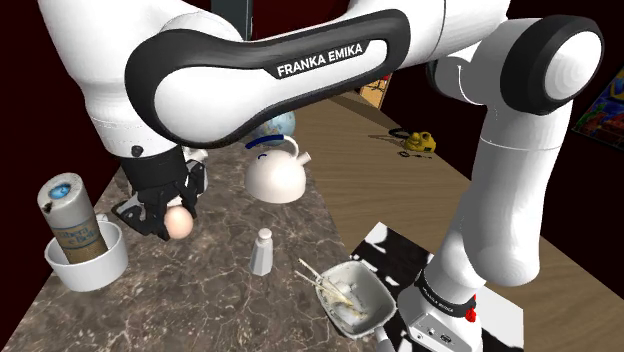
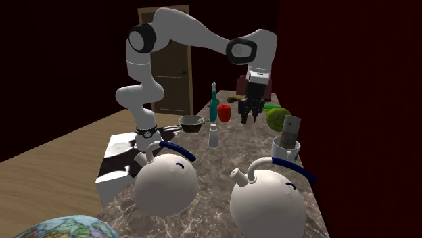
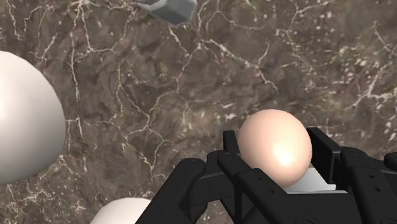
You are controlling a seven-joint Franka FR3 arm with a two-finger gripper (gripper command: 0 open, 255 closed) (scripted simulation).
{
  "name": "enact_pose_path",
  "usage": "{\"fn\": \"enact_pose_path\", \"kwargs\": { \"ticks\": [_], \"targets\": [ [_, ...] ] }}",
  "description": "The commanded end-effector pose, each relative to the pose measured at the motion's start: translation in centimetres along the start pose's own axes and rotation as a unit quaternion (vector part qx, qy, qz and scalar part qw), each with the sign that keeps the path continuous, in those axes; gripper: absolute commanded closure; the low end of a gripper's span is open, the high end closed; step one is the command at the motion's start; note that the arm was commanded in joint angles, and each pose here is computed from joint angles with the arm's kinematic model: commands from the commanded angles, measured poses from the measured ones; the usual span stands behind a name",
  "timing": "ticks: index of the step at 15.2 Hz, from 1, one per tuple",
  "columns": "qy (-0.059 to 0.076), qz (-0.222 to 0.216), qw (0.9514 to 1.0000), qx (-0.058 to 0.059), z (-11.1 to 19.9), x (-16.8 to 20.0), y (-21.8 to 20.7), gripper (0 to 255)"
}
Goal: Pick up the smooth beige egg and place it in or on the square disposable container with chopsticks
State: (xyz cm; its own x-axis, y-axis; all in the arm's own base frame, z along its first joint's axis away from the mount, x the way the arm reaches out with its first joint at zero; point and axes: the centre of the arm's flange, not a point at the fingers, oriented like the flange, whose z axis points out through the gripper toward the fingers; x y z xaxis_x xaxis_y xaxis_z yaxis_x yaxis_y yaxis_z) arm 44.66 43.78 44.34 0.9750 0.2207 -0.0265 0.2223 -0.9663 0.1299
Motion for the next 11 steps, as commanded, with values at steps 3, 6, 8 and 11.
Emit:
{"fn": "enact_pose_path", "kwargs": {
  "ticks": [3,6,8,11],
  "targets": [
    [0.000,0.000,1.0000,0.000,-2.2,0.0,0.3,255],
    [0.000,0.000,1.0000,0.000,-3.8,-0.1,0.5,255],
    [0.000,0.000,1.0000,0.000,-4.9,-0.1,0.6,255],
    [0.000,0.000,1.0000,0.000,-5.6,-1.4,1.1,255]
  ]
}}
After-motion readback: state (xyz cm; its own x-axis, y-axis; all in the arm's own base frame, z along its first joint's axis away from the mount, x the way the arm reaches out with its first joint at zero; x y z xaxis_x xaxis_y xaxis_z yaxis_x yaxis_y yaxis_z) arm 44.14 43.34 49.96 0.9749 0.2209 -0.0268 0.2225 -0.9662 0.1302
